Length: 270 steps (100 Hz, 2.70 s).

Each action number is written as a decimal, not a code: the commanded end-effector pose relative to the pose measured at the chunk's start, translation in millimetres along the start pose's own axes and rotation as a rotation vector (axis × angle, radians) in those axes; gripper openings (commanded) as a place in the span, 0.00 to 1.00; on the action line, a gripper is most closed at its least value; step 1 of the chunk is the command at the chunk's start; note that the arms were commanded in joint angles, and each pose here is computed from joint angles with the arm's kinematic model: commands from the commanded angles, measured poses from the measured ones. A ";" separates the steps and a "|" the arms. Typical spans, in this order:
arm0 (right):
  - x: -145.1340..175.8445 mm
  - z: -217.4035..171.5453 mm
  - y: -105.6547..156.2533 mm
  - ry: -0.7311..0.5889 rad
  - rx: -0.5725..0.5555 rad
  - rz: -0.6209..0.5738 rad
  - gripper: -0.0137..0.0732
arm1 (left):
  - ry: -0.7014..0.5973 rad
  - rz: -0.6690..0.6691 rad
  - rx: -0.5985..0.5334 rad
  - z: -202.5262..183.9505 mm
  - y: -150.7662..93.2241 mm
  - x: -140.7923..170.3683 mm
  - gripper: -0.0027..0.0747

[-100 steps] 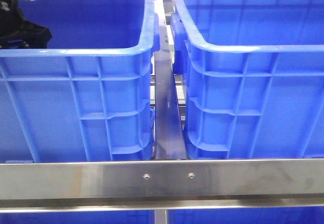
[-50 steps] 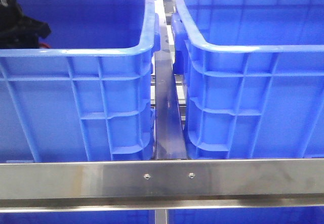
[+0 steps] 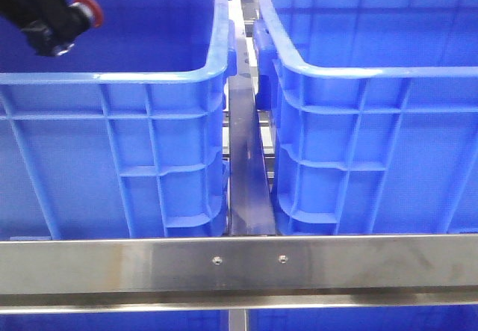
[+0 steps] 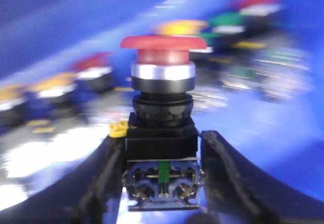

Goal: Pick red and yellow buttons and place in box
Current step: 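Carry the red button with the left gripper toward the right gripper, then close the right gripper on the red button's cap held by the left gripper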

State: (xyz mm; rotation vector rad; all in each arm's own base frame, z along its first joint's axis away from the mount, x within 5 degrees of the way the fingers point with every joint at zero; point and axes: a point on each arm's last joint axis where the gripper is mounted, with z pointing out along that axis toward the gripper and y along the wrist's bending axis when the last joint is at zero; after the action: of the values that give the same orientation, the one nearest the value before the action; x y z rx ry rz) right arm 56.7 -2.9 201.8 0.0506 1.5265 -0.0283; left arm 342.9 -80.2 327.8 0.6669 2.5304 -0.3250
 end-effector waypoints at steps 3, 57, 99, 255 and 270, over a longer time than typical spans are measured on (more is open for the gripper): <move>-13.6 -3.0 0.5 -0.114 -0.005 -0.009 0.09 | -0.101 0.046 0.151 -30.6 -26.0 -7.9 0.14; -13.6 -3.0 0.5 -0.114 -0.005 -0.009 0.09 | -0.140 0.285 0.635 -36.7 -113.2 -11.8 0.14; -13.6 -3.0 0.5 -0.114 -0.005 -0.009 0.09 | -0.082 0.436 0.754 -34.6 -177.4 -2.9 0.14; -71.0 -1.0 -0.4 0.238 0.018 -0.006 0.09 | -0.087 0.436 0.752 -34.4 -177.8 -3.4 0.14; -82.1 9.2 -0.4 0.340 0.022 -0.007 0.09 | -0.087 0.436 0.752 -34.4 -177.8 -3.4 0.14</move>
State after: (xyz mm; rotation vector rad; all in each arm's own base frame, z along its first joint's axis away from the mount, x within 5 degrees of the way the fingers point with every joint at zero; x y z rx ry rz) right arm 54.9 -4.5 263.8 0.0802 1.8907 -0.0382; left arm 256.4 -221.7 348.6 1.4037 2.1545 -1.0421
